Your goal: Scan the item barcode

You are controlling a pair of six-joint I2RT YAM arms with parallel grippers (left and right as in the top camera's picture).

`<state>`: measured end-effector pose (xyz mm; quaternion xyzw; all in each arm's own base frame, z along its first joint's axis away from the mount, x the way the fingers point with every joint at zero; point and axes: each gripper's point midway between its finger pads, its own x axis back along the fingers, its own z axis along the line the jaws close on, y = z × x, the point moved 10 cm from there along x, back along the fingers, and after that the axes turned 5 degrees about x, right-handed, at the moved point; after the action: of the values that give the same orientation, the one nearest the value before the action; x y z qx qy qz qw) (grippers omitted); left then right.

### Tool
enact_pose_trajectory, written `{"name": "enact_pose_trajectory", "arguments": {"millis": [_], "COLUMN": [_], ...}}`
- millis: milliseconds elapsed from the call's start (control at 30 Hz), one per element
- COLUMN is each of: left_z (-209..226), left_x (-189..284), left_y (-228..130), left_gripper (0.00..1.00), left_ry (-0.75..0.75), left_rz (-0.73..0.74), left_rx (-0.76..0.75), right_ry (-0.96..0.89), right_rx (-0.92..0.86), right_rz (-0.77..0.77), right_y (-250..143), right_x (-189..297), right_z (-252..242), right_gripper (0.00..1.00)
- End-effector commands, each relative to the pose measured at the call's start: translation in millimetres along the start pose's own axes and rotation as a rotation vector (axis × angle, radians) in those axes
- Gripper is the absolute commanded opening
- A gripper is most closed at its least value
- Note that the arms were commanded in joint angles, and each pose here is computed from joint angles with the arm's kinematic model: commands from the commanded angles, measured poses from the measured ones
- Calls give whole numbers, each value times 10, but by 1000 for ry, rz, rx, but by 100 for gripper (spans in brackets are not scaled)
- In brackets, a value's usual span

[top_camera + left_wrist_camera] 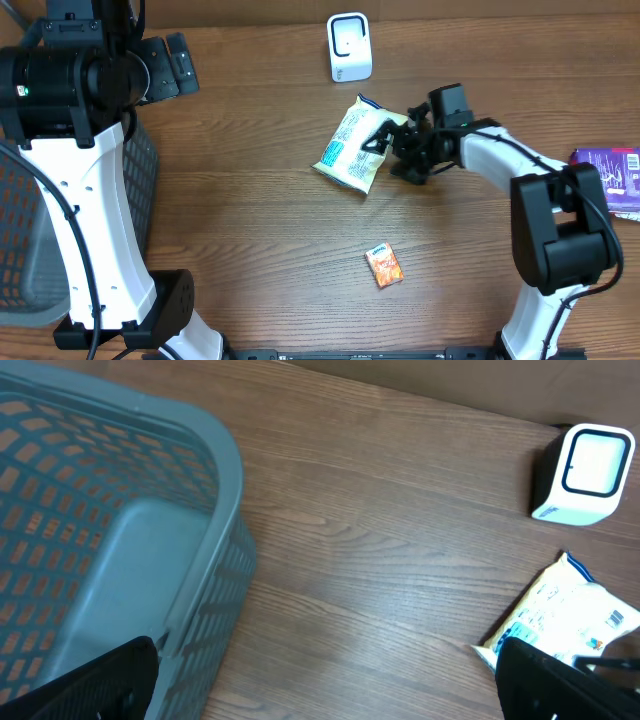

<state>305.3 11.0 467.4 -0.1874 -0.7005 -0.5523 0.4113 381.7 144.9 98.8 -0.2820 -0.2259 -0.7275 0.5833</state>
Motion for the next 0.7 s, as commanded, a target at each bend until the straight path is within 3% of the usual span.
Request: {"name": "enact_pose_trajectory", "arguments": {"millis": [0, 233, 267, 333, 367, 400, 433, 667], "left_z": [18, 17, 18, 17, 17, 17, 17, 18], "left_x": [-18, -18, -18, -18, -18, -18, -18, -18], "left_y": [5, 5, 5, 5, 5, 5, 5, 5], "left_gripper": [100, 100, 100, 100, 100, 100, 100, 100], "left_ry": [17, 17, 17, 17, 17, 17, 17, 17], "left_rz": [0, 0, 0, 0, 0, 0, 0, 0], "left_rx": [-1, -1, -1, -1, -1, -1, -1, -1], "right_ry": [-41, -63, -63, -86, -95, -86, -79, -68], "right_rx": [-183, -255, -274, -302, -306, -308, -301, -242], "right_rz": [59, -8, -8, -12, -17, -23, -36, -94], "right_y": [-164, -79, -79, -92, -95, -84, -65, 24], "right_x": [-348, -807, -859, -954, -984, -1009, -1016, -973], "right_z": [-228, -558, -612, -746, -789, -806, -803, -746], "right_gripper": [100, 100, 95, 58, 28, 10, 4, 4]}}
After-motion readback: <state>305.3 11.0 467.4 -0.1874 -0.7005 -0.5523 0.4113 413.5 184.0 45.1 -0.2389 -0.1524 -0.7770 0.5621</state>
